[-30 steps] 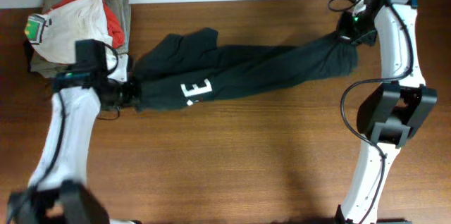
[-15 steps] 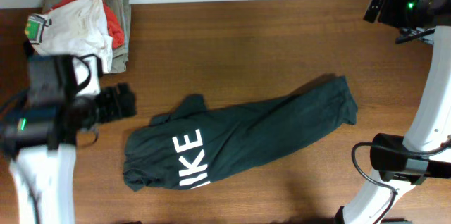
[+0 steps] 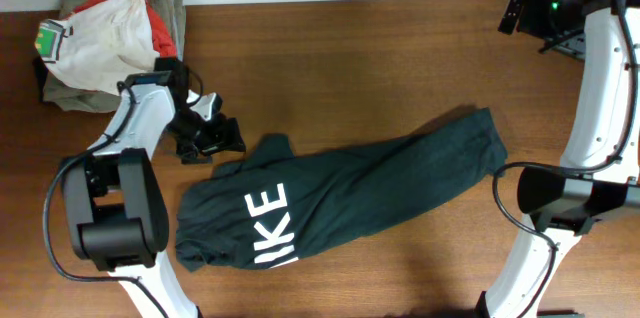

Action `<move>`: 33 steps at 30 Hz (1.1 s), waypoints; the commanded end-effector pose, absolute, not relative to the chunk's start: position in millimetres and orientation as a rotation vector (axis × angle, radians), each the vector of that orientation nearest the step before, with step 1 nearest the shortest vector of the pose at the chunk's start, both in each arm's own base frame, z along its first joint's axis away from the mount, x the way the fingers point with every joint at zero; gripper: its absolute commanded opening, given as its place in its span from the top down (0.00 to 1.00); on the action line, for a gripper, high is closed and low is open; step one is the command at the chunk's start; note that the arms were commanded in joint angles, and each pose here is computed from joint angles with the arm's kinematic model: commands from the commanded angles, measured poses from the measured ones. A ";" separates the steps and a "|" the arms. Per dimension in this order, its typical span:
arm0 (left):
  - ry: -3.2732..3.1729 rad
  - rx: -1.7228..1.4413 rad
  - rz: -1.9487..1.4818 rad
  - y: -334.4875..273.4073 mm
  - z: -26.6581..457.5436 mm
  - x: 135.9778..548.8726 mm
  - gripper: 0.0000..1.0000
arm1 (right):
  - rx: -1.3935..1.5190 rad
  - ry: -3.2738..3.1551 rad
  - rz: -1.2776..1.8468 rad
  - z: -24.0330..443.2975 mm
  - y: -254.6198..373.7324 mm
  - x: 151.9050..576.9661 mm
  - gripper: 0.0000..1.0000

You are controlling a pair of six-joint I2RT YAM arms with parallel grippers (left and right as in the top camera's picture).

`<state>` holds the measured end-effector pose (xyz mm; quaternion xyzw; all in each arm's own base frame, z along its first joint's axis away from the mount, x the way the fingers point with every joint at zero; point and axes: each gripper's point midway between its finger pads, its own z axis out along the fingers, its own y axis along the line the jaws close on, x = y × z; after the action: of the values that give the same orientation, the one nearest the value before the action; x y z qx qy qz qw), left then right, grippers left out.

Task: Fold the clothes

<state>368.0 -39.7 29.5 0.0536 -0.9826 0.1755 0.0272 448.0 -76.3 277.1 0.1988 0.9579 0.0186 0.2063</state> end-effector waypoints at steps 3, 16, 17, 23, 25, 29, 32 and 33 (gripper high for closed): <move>-2.997 0.086 0.565 -57.6 23.5 360.8 0.21 | 0.563 2.711 0.032 261.8 -75.7 450.7 0.01; -2.995 0.027 0.566 -56.9 11.8 351.5 1.00 | 0.564 2.718 0.033 261.1 -75.4 449.0 0.03; -3.032 0.016 0.572 -56.7 31.5 360.5 1.00 | 0.564 2.719 0.033 261.1 -75.4 448.8 0.05; -3.083 0.054 0.358 -33.9 54.5 351.0 0.17 | 0.569 2.739 0.032 259.3 -74.6 444.2 0.02; -3.018 0.066 0.382 -37.4 36.9 340.0 0.15 | 0.569 2.741 0.032 259.2 -74.5 443.8 0.02; -2.968 0.075 0.421 -42.6 15.9 335.1 0.16 | 0.569 2.742 0.032 259.1 -74.4 443.5 0.02; -2.955 0.078 0.441 -45.0 3.0 337.8 0.16 | 0.569 2.742 0.032 259.1 -74.4 443.5 0.02; -2.969 0.075 0.443 -44.9 0.3 341.5 0.17 | 0.570 2.744 0.032 258.9 -74.4 443.0 0.02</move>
<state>340.3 -41.3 8.4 0.0203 -0.9883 0.1350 0.0683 442.9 -75.3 265.1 0.2002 0.9632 0.0179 0.1787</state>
